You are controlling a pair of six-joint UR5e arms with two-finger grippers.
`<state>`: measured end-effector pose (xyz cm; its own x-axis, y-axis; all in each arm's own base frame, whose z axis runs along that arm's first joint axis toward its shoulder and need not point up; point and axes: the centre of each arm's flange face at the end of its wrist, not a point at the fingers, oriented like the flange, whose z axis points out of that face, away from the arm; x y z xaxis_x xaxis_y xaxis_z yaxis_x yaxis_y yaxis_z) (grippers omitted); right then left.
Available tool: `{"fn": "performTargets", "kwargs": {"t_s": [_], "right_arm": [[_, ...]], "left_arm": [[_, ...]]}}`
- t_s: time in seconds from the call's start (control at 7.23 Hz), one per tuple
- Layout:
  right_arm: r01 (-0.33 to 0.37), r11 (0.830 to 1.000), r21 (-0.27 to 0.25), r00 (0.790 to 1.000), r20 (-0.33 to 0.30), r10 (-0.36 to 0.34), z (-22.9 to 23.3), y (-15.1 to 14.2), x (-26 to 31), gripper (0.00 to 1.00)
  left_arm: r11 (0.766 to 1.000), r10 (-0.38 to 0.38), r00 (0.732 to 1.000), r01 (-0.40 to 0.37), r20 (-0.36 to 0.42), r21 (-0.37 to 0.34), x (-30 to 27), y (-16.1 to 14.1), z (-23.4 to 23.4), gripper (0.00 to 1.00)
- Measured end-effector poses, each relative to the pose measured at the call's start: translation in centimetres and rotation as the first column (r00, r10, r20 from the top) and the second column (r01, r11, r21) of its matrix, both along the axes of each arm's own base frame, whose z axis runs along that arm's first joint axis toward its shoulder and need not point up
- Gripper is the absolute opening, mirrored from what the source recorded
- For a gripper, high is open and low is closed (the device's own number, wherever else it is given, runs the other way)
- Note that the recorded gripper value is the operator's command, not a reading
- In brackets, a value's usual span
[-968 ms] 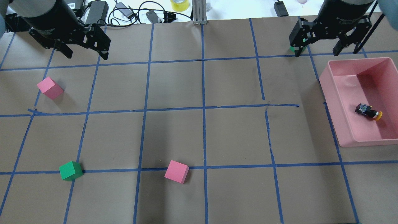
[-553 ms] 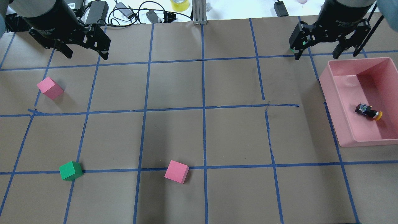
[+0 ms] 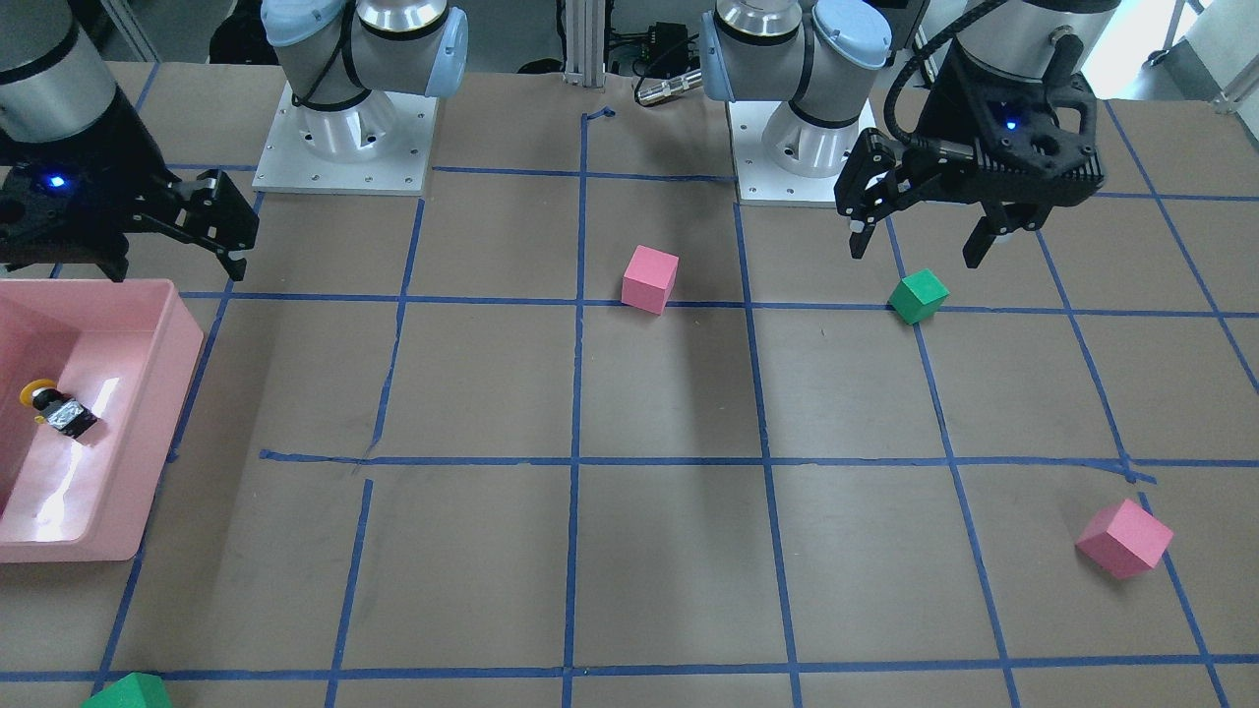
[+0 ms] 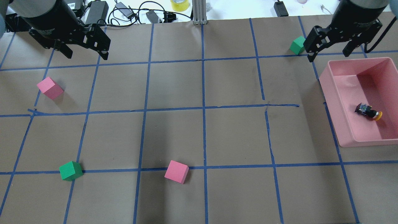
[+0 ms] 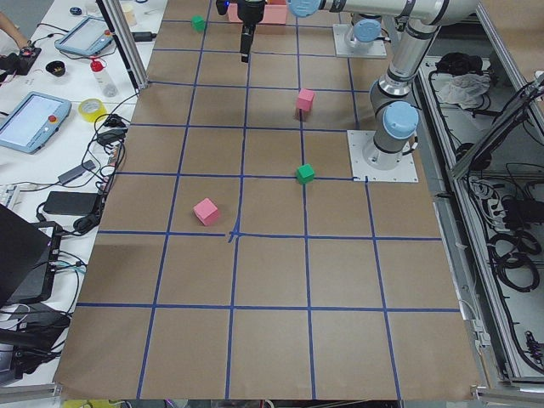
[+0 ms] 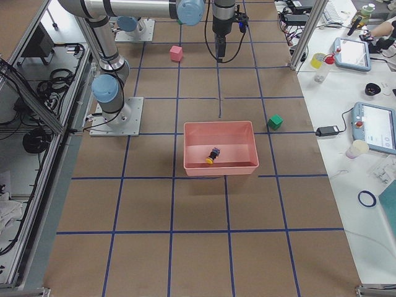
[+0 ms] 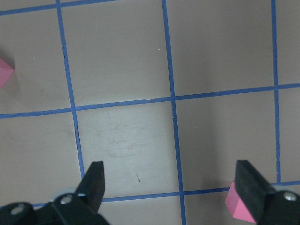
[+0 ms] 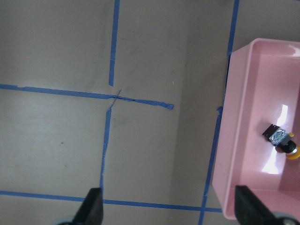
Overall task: Align button upright
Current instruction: 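Lower the right gripper into the pink bin over the yellow-capped button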
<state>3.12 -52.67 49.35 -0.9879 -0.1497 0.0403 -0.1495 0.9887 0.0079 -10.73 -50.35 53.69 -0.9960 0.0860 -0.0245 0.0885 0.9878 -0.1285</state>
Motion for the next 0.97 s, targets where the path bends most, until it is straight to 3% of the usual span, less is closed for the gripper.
{"fn": "performTargets", "kwargs": {"t_s": [0.28,0.55,0.97], "right_arm": [[-0.171,0.985,-0.006,0.985,0.002,0.171,-0.7,-0.9,-6.4,1.0],[-0.341,0.94,0.01,0.94,0.006,0.341,-3.1,-1.9,-12.1,1.0],[-0.461,0.887,0.0,0.887,-0.013,0.461,-8.6,-1.7,-19.8,1.0]], "left_arm": [[1.0,0.0,1.0,0.0,0.0,0.0,0.0,0.0,0.0,1.0],[1.0,0.0,1.0,0.0,0.0,0.001,0.0,0.0,-0.1,1.0],[1.0,-0.001,1.0,0.001,0.0,0.003,0.0,0.1,-0.1,1.0]]}}
